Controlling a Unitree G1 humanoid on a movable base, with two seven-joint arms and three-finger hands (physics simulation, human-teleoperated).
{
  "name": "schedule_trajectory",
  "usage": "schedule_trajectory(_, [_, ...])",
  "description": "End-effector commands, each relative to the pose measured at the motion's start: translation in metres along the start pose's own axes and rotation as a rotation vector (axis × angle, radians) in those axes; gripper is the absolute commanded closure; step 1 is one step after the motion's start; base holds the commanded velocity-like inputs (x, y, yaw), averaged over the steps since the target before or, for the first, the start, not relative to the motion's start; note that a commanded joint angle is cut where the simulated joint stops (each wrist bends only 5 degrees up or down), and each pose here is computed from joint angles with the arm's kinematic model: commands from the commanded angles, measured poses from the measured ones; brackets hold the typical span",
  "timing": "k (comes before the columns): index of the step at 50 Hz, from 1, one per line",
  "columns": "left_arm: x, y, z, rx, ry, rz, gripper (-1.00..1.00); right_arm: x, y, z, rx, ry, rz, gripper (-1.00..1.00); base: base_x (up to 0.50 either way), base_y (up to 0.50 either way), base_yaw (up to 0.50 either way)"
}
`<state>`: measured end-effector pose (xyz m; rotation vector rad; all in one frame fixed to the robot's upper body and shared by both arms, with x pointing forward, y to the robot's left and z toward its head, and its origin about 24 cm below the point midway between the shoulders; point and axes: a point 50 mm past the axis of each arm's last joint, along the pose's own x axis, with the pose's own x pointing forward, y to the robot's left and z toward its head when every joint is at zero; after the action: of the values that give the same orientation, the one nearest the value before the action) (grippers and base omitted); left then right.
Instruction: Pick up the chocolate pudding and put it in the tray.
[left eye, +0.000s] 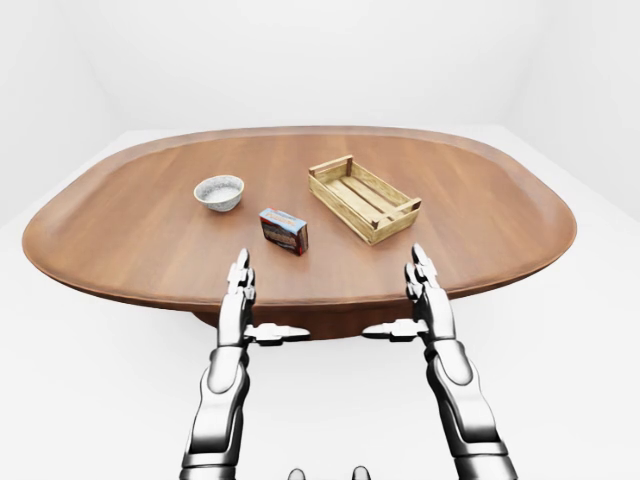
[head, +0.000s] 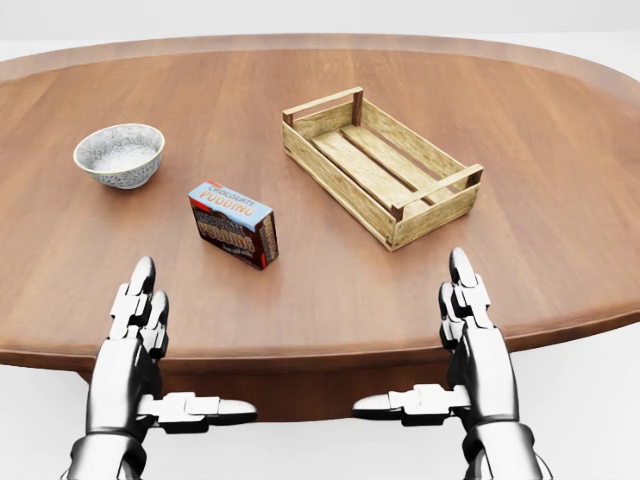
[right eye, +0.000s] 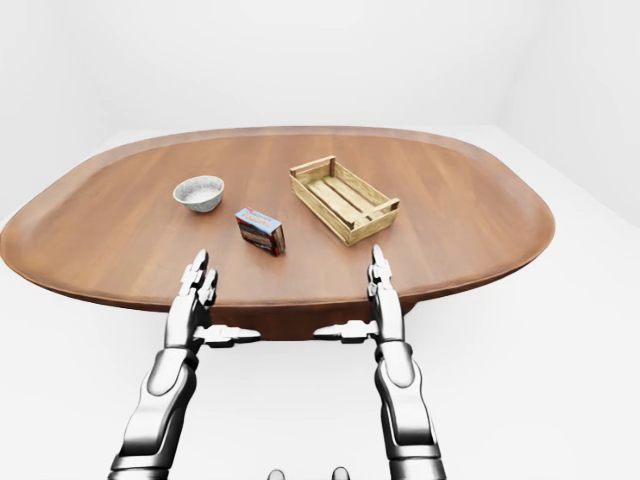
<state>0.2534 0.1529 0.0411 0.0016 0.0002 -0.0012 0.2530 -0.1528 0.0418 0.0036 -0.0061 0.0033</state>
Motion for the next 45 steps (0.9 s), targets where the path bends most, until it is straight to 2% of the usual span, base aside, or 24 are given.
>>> schedule_trajectory(1, [-0.001,0.007,0.000,0.006,0.002,-0.002,-1.00,-0.002,-0.006,0.001,0.006,-0.013,0.007,-1.00,0.00,0.00,0.00])
schedule_trajectory(26, [0.000,0.006,-0.001,0.011,0.008,-0.002,-1.00,-0.003,-0.006,0.005,-0.010,-0.030,0.007,-1.00,0.00,0.00,0.00])
schedule_trajectory(32, [-0.001,0.006,0.000,0.011,0.011,-0.002,-1.00,-0.009,-0.007,0.026,-0.055,-0.142,-0.016,-1.00,0.00,0.00,0.00])
schedule_trajectory(35, [0.000,0.007,-0.001,0.010,0.012,-0.001,-1.00,-0.010,-0.009,0.035,-0.029,-0.155,-0.031,-1.00,0.00,0.00,0.00])
schedule_trajectory(39, [0.000,0.007,-0.002,0.010,0.015,0.000,-1.00,-0.018,-0.010,0.060,-0.059,-0.260,-0.050,-1.00,0.00,0.00,0.00])
schedule_trajectory(43, [0.000,0.007,-0.003,0.010,0.019,0.001,-1.00,-0.024,-0.010,0.076,-0.033,-0.302,-0.055,-1.00,0.00,0.00,0.00])
schedule_trajectory(45, [0.000,0.007,-0.003,0.011,0.020,0.001,-1.00,-0.028,-0.009,0.085,-0.079,-0.358,-0.059,-1.00,0.00,0.00,0.00])
